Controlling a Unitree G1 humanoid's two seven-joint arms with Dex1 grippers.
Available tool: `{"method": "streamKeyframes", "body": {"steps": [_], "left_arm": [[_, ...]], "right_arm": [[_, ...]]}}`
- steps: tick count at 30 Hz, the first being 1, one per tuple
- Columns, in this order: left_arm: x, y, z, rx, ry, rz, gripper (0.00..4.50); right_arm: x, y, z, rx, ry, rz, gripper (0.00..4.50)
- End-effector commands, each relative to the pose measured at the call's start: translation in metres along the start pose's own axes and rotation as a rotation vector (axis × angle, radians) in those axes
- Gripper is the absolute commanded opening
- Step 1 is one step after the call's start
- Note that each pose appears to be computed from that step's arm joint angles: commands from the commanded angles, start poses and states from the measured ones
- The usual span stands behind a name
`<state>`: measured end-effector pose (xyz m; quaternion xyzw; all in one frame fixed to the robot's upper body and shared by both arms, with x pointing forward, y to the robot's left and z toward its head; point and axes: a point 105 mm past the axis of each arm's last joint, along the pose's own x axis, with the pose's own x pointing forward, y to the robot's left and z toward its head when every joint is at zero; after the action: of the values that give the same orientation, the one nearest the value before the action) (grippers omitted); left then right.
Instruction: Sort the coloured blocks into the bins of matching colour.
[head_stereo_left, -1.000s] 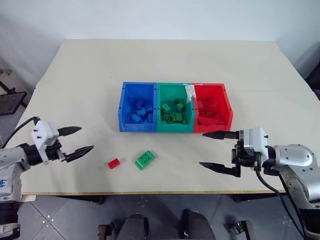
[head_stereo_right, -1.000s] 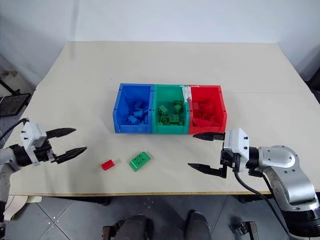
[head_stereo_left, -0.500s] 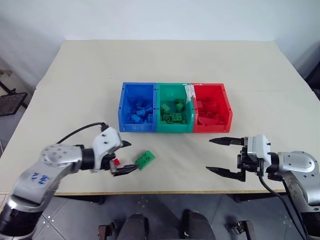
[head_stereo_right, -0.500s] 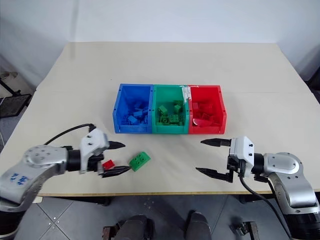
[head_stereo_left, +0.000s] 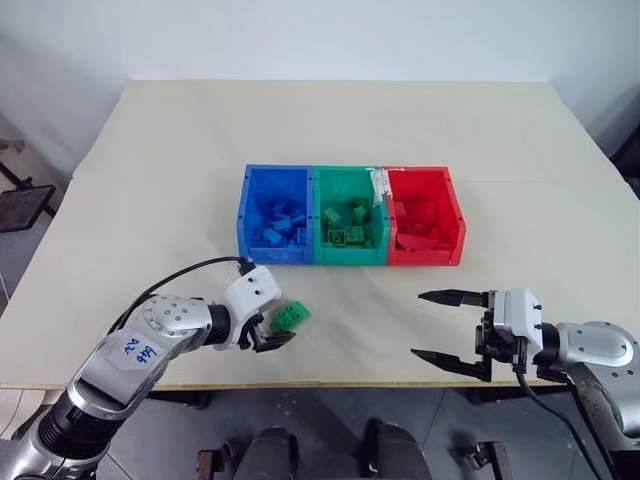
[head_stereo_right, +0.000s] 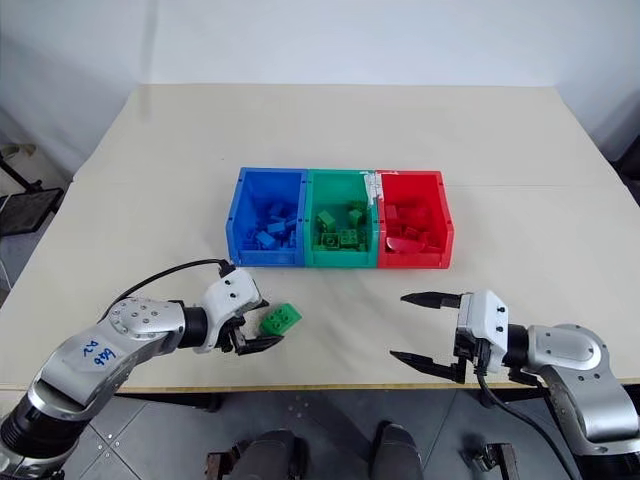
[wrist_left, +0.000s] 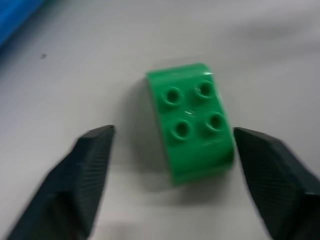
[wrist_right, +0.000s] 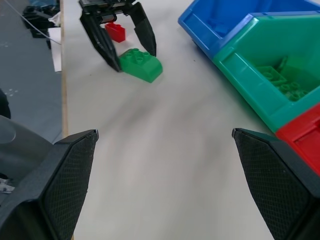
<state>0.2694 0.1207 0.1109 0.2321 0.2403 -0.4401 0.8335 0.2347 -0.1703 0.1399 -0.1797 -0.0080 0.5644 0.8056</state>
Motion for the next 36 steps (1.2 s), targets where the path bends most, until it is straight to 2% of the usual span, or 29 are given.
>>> {"method": "streamKeyframes", "body": {"steps": [1, 5, 10, 13, 16, 19, 20, 22, 25, 34, 36], "left_arm": [[0.007, -0.007, -0.004, 0.000, 0.010, -0.041, 2.60], [0.007, -0.008, 0.003, 0.009, -0.044, -0.068, 1.46], [0.002, 0.009, 0.038, 0.146, -0.305, -0.088, 1.45], [0.001, 0.021, 0.063, 0.142, -0.444, -0.067, 1.45], [0.009, 0.035, 0.089, 0.148, -0.531, -0.009, 1.45], [0.028, 0.049, 0.134, 0.170, -0.638, 0.076, 1.45], [0.037, 0.056, 0.155, 0.177, -0.665, 0.112, 1.45], [0.048, 0.062, 0.178, 0.201, -0.678, 0.146, 1.45], [0.054, 0.071, 0.190, 0.217, -0.658, 0.167, 1.45], [0.051, 0.068, 0.184, 0.242, -0.610, 0.068, 4.36], [0.038, 0.070, 0.177, 0.252, -0.635, 0.078, 4.45]], "right_arm": [[-0.004, 0.000, 0.011, -0.049, -0.008, -0.015, 4.50], [-0.005, 0.001, 0.011, -0.049, -0.006, -0.029, 4.50], [-0.008, 0.000, 0.016, -0.055, -0.038, -0.117, 4.50], [-0.011, -0.006, 0.023, -0.039, -0.083, -0.206, 4.50], [-0.020, -0.019, 0.033, 0.003, -0.163, -0.366, 4.50], [-0.039, -0.034, 0.037, -0.004, -0.213, -0.587, 4.50], [-0.048, -0.037, 0.037, -0.014, -0.218, -0.664, 4.50], [-0.054, -0.034, 0.036, -0.022, -0.206, -0.723, 4.50], [-0.052, -0.027, 0.036, -0.017, -0.190, -0.716, 4.50], [-0.046, -0.023, 0.039, -0.012, -0.183, -0.694, 4.50], [-0.043, -0.025, 0.038, -0.015, -0.174, -0.666, 4.50]]}}
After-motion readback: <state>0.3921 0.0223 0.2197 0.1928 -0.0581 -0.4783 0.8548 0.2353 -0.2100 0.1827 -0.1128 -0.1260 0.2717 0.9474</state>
